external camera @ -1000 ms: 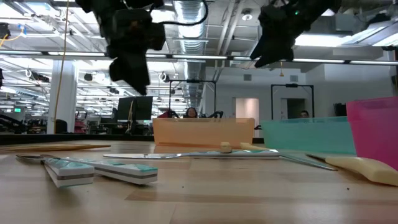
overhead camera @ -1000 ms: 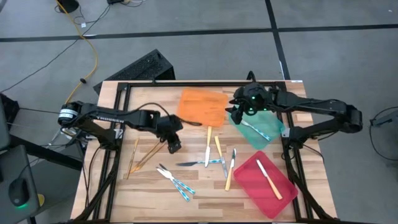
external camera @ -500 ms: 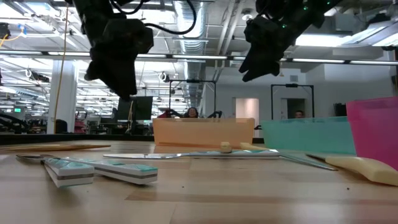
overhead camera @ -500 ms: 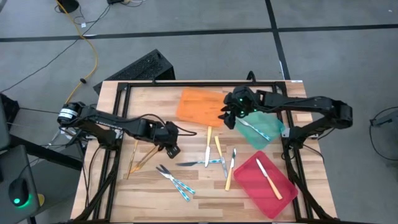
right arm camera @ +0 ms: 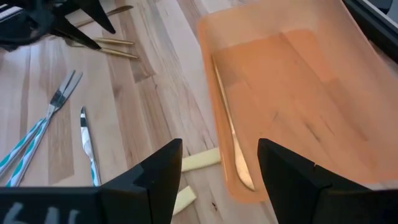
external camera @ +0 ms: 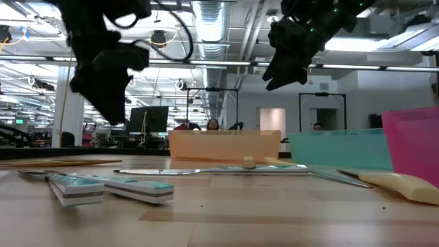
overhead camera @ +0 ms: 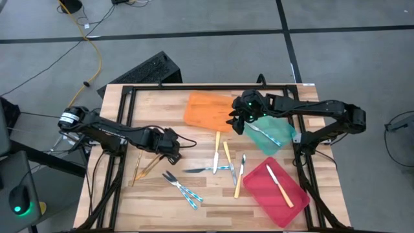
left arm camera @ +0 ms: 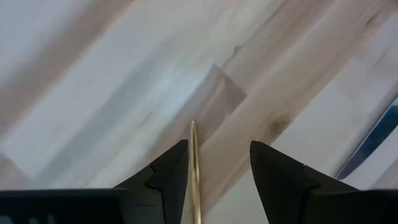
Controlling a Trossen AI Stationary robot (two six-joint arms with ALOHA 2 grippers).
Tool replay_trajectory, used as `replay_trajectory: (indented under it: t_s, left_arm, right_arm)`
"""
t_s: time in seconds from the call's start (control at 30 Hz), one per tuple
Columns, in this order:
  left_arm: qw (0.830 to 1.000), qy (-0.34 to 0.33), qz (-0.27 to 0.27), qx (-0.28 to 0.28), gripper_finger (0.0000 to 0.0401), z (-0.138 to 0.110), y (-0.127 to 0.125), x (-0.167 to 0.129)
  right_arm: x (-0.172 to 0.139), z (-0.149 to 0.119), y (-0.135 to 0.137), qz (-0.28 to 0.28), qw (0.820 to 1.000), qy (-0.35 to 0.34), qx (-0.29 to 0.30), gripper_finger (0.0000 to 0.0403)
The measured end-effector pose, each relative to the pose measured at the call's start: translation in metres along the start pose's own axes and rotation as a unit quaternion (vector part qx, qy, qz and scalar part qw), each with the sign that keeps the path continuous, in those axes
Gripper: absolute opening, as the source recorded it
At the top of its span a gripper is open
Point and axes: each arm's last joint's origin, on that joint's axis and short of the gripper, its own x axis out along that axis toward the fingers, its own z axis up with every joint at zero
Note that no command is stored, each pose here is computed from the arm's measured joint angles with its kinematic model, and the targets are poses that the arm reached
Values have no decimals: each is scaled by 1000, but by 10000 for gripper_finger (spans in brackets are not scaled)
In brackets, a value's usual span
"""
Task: Sort silverware by color (type)
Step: Put the right gold knife into the orange bin
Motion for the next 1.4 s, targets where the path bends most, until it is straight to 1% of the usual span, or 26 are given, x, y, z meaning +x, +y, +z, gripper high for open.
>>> replay_trajectory:
  t_s: [0.1,0.2,0.3,0.67,0.8,1.03,1.07,1.23,1.4]
  left_arm:
    - [999,-2,-22,-25,155,-8,5,9]
    - [999,-1,-23,-45,155,-15,10,16]
    - [999,4,-16,-49,155,-21,14,23]
    - [997,28,-33,-69,151,-42,27,47]
    - [996,34,-28,-72,117,-48,31,51]
    - [997,35,-22,-70,18,-51,34,54]
    - [997,35,-23,-71,12,-50,34,54]
    - [996,30,-26,-82,9,-49,33,53]
    - [996,17,-36,-84,4,-41,26,48]
  right_arm:
    - [0,0,0,0,1000,-1,0,230]
    - [0,0,0,0,1000,0,0,230]
    - [0,0,0,0,1000,0,0,230]
    - [0,0,0,0,1000,0,3,230]
    - [0,0,0,0,1000,0,6,230]
    - [0,0,0,0,1000,-1,8,230]
    - [0,0,0,0,1000,-1,9,230]
    - [0,0,0,0,1000,-1,11,230]
    - [0,0,0,0,1000,-1,16,230]
